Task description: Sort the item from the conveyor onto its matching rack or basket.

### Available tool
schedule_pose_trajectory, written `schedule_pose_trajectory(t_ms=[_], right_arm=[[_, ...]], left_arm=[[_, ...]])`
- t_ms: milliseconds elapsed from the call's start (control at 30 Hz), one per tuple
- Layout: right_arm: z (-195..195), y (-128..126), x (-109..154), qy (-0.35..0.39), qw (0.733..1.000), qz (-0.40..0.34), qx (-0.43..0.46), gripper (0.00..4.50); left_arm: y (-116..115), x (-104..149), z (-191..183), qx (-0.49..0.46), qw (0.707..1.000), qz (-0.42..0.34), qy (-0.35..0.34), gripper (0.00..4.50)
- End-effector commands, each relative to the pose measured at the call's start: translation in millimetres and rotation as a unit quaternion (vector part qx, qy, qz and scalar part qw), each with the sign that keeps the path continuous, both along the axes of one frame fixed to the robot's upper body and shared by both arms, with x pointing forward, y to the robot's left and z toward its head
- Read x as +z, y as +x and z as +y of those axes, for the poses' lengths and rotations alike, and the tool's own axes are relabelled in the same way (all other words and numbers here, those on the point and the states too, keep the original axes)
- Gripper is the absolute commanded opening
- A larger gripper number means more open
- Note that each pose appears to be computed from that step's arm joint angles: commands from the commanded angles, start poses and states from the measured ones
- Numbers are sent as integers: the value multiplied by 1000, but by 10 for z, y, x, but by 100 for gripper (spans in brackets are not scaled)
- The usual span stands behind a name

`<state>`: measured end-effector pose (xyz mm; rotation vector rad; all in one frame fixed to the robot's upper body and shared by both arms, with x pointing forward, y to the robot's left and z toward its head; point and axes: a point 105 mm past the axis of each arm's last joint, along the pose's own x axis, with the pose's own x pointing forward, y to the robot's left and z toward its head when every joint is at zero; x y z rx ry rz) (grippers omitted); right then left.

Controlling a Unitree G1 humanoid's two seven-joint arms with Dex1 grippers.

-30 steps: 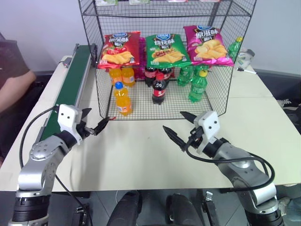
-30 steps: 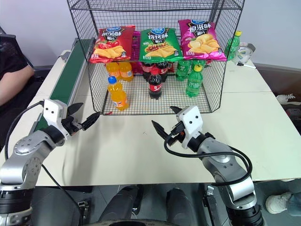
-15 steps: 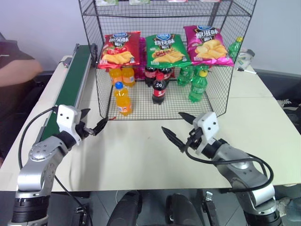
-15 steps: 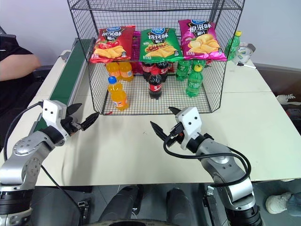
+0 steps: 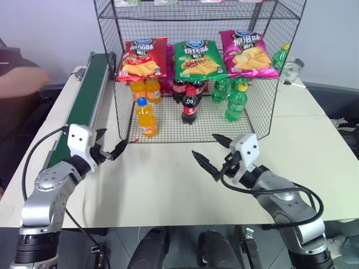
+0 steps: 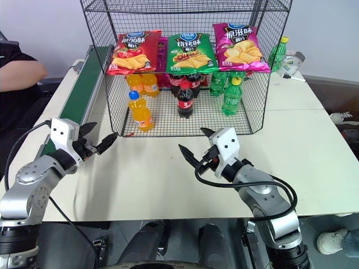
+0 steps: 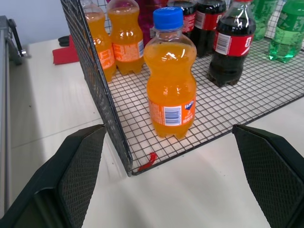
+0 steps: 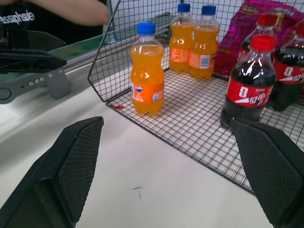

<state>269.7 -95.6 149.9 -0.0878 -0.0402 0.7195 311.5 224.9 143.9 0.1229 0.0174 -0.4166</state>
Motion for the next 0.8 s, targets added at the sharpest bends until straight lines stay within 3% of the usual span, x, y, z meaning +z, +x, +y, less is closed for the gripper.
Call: schedule_pose_trajectory(t_ms=[33, 367, 800], right_arm=[[52, -90, 157, 8, 999, -34, 12, 450], [70, -153, 132, 3, 1000, -27, 9, 450], [69, -9, 242, 6, 999, -46, 5, 450]], left_arm=[[4, 123, 35, 6, 1000, -28, 6, 447], [13, 88, 35, 13, 1000, -27, 9, 447], [150, 156, 38, 29, 998, -51, 0, 447]])
